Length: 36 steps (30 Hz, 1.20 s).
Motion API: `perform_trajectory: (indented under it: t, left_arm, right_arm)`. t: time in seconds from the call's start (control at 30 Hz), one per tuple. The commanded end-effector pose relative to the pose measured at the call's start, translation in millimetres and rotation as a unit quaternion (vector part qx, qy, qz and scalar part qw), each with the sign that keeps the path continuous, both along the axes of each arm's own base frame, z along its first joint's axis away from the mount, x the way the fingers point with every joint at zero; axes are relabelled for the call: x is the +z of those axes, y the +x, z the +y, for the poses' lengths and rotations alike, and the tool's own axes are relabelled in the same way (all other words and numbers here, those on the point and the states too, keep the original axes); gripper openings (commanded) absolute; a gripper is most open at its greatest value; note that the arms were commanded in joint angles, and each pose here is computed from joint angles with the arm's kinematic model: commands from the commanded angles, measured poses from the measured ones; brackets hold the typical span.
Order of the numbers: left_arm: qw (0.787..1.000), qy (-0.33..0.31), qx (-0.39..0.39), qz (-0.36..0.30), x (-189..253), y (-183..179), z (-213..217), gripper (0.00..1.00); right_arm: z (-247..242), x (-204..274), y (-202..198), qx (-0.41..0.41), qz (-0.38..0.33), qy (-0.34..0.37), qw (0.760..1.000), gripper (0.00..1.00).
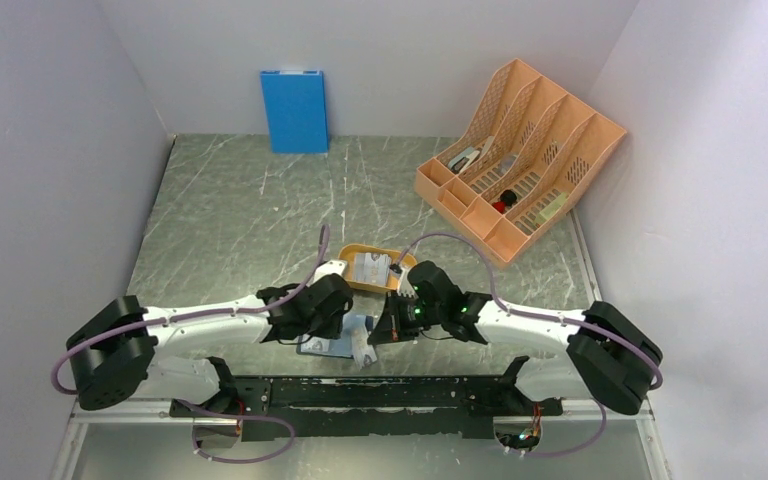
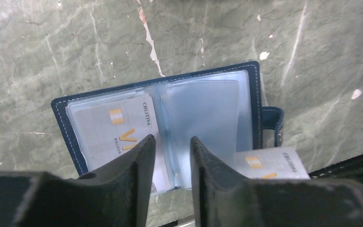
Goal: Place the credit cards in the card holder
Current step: Turn over the card slot in the card holder.
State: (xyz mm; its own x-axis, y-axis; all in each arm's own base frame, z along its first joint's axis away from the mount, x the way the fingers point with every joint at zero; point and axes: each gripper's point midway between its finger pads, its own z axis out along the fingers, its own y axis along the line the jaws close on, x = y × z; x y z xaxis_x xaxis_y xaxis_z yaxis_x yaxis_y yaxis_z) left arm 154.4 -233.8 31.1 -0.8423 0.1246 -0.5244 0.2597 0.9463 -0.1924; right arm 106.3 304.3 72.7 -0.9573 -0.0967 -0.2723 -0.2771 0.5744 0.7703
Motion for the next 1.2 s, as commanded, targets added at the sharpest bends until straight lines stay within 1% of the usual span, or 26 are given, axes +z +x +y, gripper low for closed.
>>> perform_trajectory:
  t: [0.0, 0.07, 0.33, 0.43, 0.6, 0.77, 0.83, 0.93, 1.0, 1.07, 1.17]
  left_arm:
    - [1.000, -0.022, -0.003, -0.004, 24, -1, -6, 0.42]
    - [1.000, -0.027, -0.001, -0.006, 29, -2, -6, 0.47]
    - [0.997, -0.057, 0.034, -0.034, 56, 2, 5, 0.59]
    - [0.997, -0.058, 0.042, -0.042, 58, 2, 11, 0.60]
    - [0.997, -0.040, 0.046, -0.040, 48, 1, 19, 0.60]
    - [0.997, -0.008, 0.060, -0.041, 32, 3, 30, 0.54]
    - [0.997, 0.011, 0.068, -0.044, 25, 5, 37, 0.49]
    - [0.992, 0.051, 0.099, -0.051, 12, 9, 52, 0.32]
    - [0.988, 0.072, 0.124, -0.052, 9, 9, 65, 0.23]
    - [0.985, 0.072, 0.146, -0.058, 12, 9, 72, 0.19]
    - [0.980, 0.053, 0.179, -0.074, 20, 10, 83, 0.18]
  right_arm:
    - [10, 8, 2, 0.010, -0.011, 0.019, 1.000, 0.00]
    - [12, 8, 2, 0.009, -0.008, 0.022, 1.000, 0.00]
    - [26, 13, 6, 0.015, -0.010, 0.032, 0.999, 0.00]
    - [32, 11, 8, 0.017, -0.007, 0.030, 0.999, 0.00]
    - [41, 5, 9, 0.016, 0.001, 0.027, 1.000, 0.00]
    - [50, 3, 8, 0.024, 0.001, 0.025, 0.999, 0.00]
    - [53, 2, 7, 0.029, 0.002, 0.023, 0.999, 0.00]
    - [51, 0, 9, 0.021, -0.002, 0.013, 1.000, 0.00]
    - [46, 2, 13, 0.005, -0.012, 0.004, 1.000, 0.00]
    - [39, 4, 16, -0.015, -0.019, -0.003, 1.000, 0.00]
    - [30, 3, 21, -0.040, -0.016, -0.008, 0.999, 0.00]
